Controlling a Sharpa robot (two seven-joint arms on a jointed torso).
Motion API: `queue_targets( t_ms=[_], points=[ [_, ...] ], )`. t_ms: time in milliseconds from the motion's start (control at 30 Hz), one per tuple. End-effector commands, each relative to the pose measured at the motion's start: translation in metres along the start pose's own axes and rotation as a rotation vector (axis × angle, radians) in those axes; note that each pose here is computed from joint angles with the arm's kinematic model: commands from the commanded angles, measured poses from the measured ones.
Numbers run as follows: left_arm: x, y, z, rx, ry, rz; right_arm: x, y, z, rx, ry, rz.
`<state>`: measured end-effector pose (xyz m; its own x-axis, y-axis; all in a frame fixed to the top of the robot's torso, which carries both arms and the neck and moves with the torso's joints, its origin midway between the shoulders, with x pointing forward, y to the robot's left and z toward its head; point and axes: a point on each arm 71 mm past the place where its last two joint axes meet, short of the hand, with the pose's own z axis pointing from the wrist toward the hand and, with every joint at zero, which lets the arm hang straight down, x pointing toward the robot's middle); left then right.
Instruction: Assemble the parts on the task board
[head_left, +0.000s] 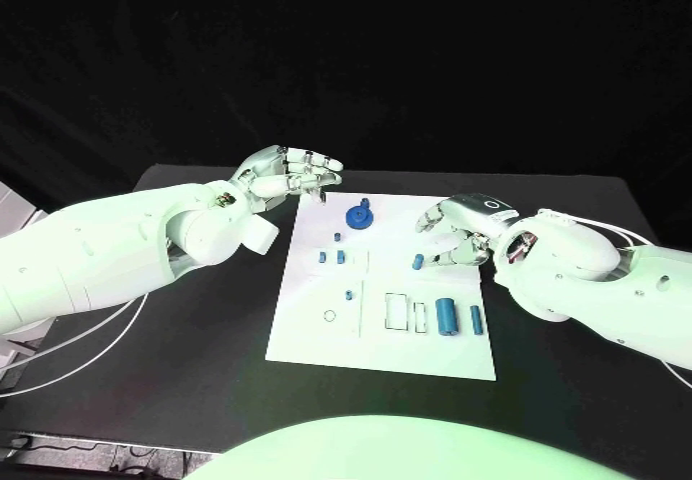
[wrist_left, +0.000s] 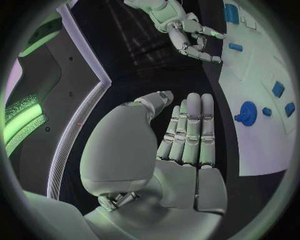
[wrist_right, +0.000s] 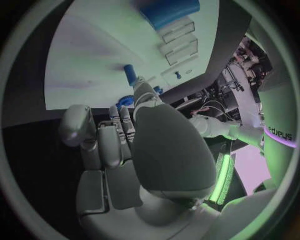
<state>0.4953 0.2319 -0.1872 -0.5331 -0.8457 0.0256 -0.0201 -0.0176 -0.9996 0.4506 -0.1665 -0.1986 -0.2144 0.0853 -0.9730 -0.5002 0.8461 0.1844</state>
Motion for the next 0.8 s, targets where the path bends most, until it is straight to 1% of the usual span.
queue_targets(
  t_ms=[33, 167, 300, 567, 800],
  points=[
    [0.0025, -0.0012, 0.0005, 0.008, 0.021, -0.004, 0.008, -0.003, 0.001, 0.002, 0.112, -0.016],
    [0.0021, -0.0011, 0.0003, 0.006, 0.020, -0.004, 0.010, -0.006, 0.003, 0.014, 0.125, -0.022],
    [0.0019, -0.0011, 0.0002, 0.005, 0.019, -0.003, 0.013, -0.006, 0.005, 0.012, 0.132, -0.017],
    [0.0014, -0.0009, 0.0001, 0.004, 0.015, -0.001, 0.019, 0.003, 0.010, -0.017, 0.097, 0.026],
    [0.0015, -0.0009, 0.0002, 0.004, 0.015, -0.001, 0.022, 0.006, 0.013, -0.028, 0.085, 0.044]
  ],
)
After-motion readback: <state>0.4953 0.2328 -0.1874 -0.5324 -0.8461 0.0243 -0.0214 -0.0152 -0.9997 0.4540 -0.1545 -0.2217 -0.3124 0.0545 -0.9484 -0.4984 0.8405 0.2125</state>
